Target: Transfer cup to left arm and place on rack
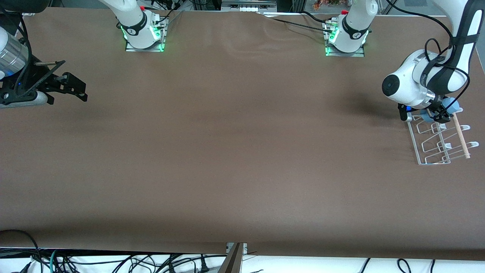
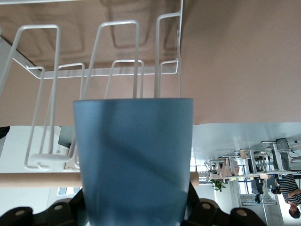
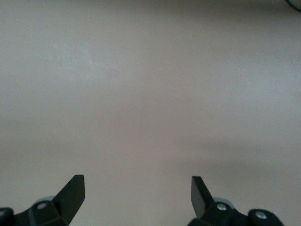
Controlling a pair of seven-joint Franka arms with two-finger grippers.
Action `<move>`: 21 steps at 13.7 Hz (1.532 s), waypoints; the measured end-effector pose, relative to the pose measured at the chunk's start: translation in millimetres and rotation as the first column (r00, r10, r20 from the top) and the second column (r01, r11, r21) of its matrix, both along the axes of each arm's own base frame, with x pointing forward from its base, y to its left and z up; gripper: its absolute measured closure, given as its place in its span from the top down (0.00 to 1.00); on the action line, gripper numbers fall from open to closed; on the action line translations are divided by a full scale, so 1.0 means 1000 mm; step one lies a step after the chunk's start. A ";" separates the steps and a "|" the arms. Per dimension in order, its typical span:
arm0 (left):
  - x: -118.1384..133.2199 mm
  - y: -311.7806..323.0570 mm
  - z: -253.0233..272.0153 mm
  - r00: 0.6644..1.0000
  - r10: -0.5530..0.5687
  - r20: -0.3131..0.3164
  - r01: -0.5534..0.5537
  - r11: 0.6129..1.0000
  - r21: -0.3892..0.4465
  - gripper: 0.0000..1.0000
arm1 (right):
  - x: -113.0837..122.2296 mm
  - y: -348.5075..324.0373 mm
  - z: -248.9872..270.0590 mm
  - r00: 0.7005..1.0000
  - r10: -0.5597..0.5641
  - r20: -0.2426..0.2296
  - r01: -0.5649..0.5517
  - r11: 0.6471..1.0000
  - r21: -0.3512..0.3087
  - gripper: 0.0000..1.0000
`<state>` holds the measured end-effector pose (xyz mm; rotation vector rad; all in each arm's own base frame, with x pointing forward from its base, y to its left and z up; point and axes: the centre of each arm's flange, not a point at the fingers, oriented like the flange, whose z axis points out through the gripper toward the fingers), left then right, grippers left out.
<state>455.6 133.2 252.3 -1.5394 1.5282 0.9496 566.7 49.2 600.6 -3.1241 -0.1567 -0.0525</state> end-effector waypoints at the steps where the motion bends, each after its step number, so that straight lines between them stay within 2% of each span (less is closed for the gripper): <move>1: 0.005 0.001 0.005 1.000 0.002 0.015 -0.002 1.000 0.000 0.86 | 0.000 0.000 0.000 1.000 0.000 0.000 0.000 1.000 0.000 1.00; 2: 0.011 0.002 0.012 1.000 0.006 0.030 -0.006 1.000 -0.001 0.96 | 0.000 0.000 0.000 1.000 0.000 0.000 0.000 1.000 0.000 1.00; 3: 0.016 0.002 0.020 0.999 0.011 0.041 -0.010 1.000 -0.005 1.00 | 0.000 0.000 0.000 1.000 0.000 0.001 0.000 1.000 0.000 1.00; 7: 0.025 0.004 0.035 0.996 0.054 0.066 -0.052 0.998 -0.040 1.00 | 0.000 0.000 0.000 1.000 0.000 0.001 0.000 1.000 0.000 1.00; 9: 0.035 0.007 0.062 0.970 0.201 0.136 -0.184 0.975 -0.122 1.00 | 0.000 0.000 0.000 1.000 0.000 0.001 0.000 1.000 0.000 1.00; 10: 0.043 0.011 0.086 0.936 0.308 0.171 -0.278 0.944 -0.176 1.00 | 0.000 0.000 0.000 1.000 0.000 0.002 0.000 1.000 0.000 1.00; 12: 0.065 0.013 0.146 0.839 0.496 0.224 -0.413 0.848 -0.333 1.00 | 0.000 0.000 0.000 1.000 0.000 0.002 0.000 1.000 0.000 1.00; 13: 0.076 0.010 0.175 0.794 0.556 0.246 -0.433 0.801 -0.413 1.00 | 0.000 0.000 0.000 1.000 0.000 0.002 0.000 1.000 0.000 1.00; 15: 0.092 0.002 0.221 0.730 0.630 0.265 -0.443 0.731 -0.519 1.00 | 0.000 0.000 0.000 1.000 0.000 0.002 0.000 1.000 0.000 1.00; 17: 0.099 -0.015 0.251 0.662 0.711 0.238 -0.469 0.640 -0.608 1.00 | 0.000 0.000 0.000 1.000 0.000 0.002 0.000 1.000 0.000 1.00; 19: 0.100 -0.035 0.277 0.542 0.819 0.188 -0.522 0.504 -0.688 1.00 | 0.000 0.000 0.000 1.000 0.000 0.003 0.000 1.000 0.000 1.00; 21: 0.100 -0.060 0.303 0.383 0.913 0.139 -0.568 0.352 -0.744 1.00 | 0.000 0.000 0.000 1.000 0.000 0.003 0.000 1.000 0.000 1.00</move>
